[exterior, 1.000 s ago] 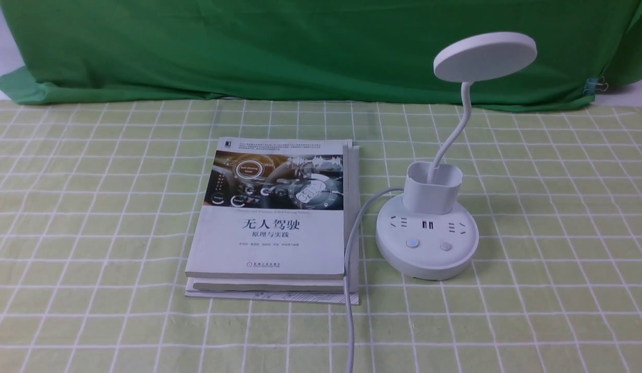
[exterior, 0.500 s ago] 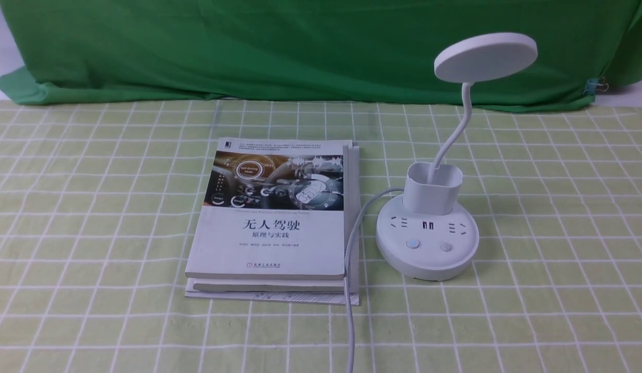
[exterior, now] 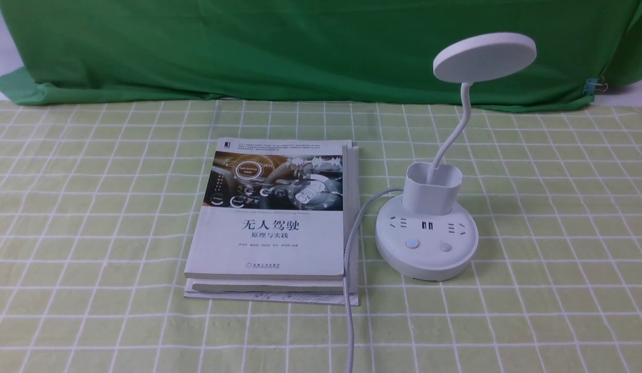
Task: Turn on the table lamp on the green coffee tablecloth with your hand.
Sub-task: 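Press the button on the base of the white desk lamp with the right gripper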
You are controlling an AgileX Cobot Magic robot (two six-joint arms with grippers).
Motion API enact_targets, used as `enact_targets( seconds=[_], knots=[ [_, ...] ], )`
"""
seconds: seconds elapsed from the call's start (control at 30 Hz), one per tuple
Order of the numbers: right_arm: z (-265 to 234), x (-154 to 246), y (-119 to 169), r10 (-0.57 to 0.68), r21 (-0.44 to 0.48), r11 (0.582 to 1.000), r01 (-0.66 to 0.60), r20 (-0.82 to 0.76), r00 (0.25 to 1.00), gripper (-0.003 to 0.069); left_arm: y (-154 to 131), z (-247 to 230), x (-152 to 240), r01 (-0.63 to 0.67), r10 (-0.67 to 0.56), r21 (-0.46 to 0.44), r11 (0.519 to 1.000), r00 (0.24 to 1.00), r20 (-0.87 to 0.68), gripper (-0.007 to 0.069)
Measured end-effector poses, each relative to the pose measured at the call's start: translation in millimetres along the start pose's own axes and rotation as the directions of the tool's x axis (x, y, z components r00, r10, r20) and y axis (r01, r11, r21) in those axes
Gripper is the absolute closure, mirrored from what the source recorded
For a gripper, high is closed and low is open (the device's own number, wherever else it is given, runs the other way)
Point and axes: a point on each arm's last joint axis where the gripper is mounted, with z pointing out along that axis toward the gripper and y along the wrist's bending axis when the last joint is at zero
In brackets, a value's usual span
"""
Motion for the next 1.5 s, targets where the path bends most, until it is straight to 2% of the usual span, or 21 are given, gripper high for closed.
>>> enact_targets(
  seconds=[0.03, 0.1, 0.17, 0.2, 0.23, 0.27, 0.33, 0.47, 0.6, 0.93, 1.5],
  knots=[
    [1, -2, 1, -0.008, 0.007, 1.0, 0.008, -0.019, 1.0, 0.0624, 0, 0, 0, 0.0, 0.0, 0.0, 1.0, 1.0, 0.0, 0.0601],
    [16, -22, 14, -0.11, 0.0, 0.993, 0.114, -0.25, 0.962, 0.0624, 0, 0, 0, 0.0, 0.0, 0.0, 1.0, 1.0, 0.0, 0.0601],
    [42, -34, 29, -0.211, -0.037, 0.974, 0.222, -0.487, 0.847, 0.0624, 0, 0, 0, 0.0, 0.0, 0.0, 1.0, 1.0, 0.0, 0.0601],
    [44, -34, 30, -0.22, -0.042, 0.972, 0.23, -0.503, 0.836, 0.0624, 0, 0, 0, 0.0, 0.0, 0.0, 1.0, 1.0, 0.0, 0.0601],
    [59, -36, 37, -0.26, -0.071, 0.96, 0.27, -0.586, 0.767, 0.0624, 0, 0, 0, 0.0, 0.0, 0.0, 1.0, 1.0, 0.0, 0.0601],
    [68, -37, 40, -0.279, -0.088, 0.954, 0.286, -0.61, 0.741, 0.0624, 0, 0, 0, 0.0, 0.0, 0.0, 1.0, 1.0, 0.0, 0.0601],
    [105, -32, 55, -0.352, -0.16, 0.926, 0.341, -0.694, 0.628, 0.0624, 0, 0, 0, 0.0, 0.0, 0.0, 1.0, 1.0, 0.0, 0.0601],
    [159, -18, 73, -0.417, -0.259, 0.898, 0.357, -0.76, 0.499, 0.0629, 0, 0, 0, 0.0, 0.0, 0.0, 1.0, 1.0, 0.0, 0.0601],
    [212, 2, 89, -0.452, -0.34, 0.885, 0.318, -0.789, 0.416, 0.0629, 0, 0, 0, 0.0, 0.0, 0.0, 1.0, 1.0, 0.0, 0.0601],
    [273, 26, 98, -0.464, -0.367, 0.879, 0.304, -0.802, 0.376, 0.0629, 0, 0, 0, 0.001, -0.001, 0.0, 1.0, 1.0, 0.0, 0.06],
    [303, 53, 94, -0.462, -0.364, 0.878, 0.312, -0.815, 0.349, 0.0629, 0, 0, 0, 0.0, 0.0, 0.0, 1.0, 1.0, 0.0, 0.06]
  ],
)
